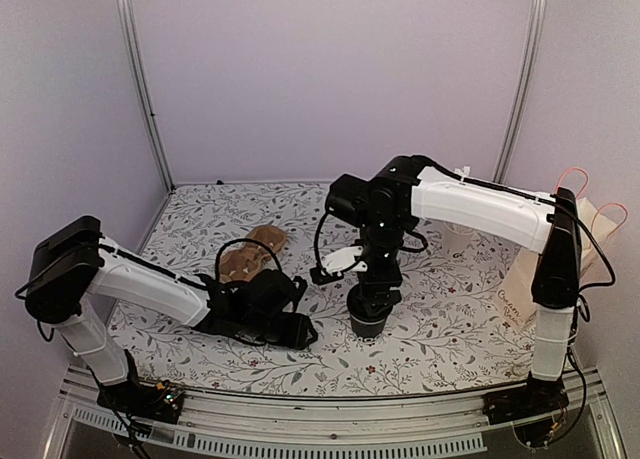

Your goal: Pack the takeout coffee

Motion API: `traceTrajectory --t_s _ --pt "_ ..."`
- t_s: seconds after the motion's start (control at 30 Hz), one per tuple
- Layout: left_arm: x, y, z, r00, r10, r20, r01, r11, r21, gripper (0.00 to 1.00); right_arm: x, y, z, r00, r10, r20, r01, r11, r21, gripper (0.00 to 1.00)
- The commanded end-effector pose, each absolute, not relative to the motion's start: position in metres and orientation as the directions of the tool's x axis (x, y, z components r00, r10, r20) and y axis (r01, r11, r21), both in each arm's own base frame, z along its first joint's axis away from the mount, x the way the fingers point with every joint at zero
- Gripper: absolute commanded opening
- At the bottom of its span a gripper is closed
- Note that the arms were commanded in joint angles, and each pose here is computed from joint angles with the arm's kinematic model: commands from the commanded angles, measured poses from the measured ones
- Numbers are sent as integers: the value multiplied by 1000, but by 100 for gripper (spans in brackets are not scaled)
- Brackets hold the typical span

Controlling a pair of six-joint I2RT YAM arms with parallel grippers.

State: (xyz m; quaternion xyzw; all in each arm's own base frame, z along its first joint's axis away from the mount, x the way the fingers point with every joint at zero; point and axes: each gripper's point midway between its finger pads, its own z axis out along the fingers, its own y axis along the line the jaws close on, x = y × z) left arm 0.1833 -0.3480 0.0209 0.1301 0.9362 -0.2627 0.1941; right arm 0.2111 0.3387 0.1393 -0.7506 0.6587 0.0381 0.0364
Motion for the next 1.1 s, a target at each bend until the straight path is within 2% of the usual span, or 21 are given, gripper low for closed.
traceTrajectory --t_s 0.0,0.2,0.33,0.47,0.6,0.73,0.87,0.97,1.07 --pt "187 -341 31 -879 157 -450 354 847 -396 43 212 341 172 123 -975 -187 -992 -117 -46 93" --pt "187 -344 39 -877 151 -457 359 837 -412 43 208 342 172 125 -972 -200 -992 -121 -28 94" --pt "186 -354 69 -859 121 -497 384 795 -470 44 207 342 189 124 -961 -249 -992 -117 -40 94" --pt "188 -370 115 -830 70 -553 422 729 -540 45 221 340 222 49 -916 -398 -999 -46 -18 91" --pt "195 -390 163 -792 -13 -610 467 631 -620 46 269 320 266 -90 -767 -635 -995 101 20 85" --pt "194 -409 179 -803 -36 -594 480 552 -682 47 294 284 260 -296 -607 -738 -954 225 197 75" --pt "191 -427 178 -832 -33 -553 466 498 -731 45 283 271 223 -402 -526 -750 -914 282 292 61" --pt "192 -437 177 -844 -32 -535 459 470 -754 45 273 268 214 -447 -479 -755 -891 309 332 60" --pt "193 -444 173 -854 -27 -520 452 457 -766 49 262 267 199 -506 -469 -724 -862 306 404 66"
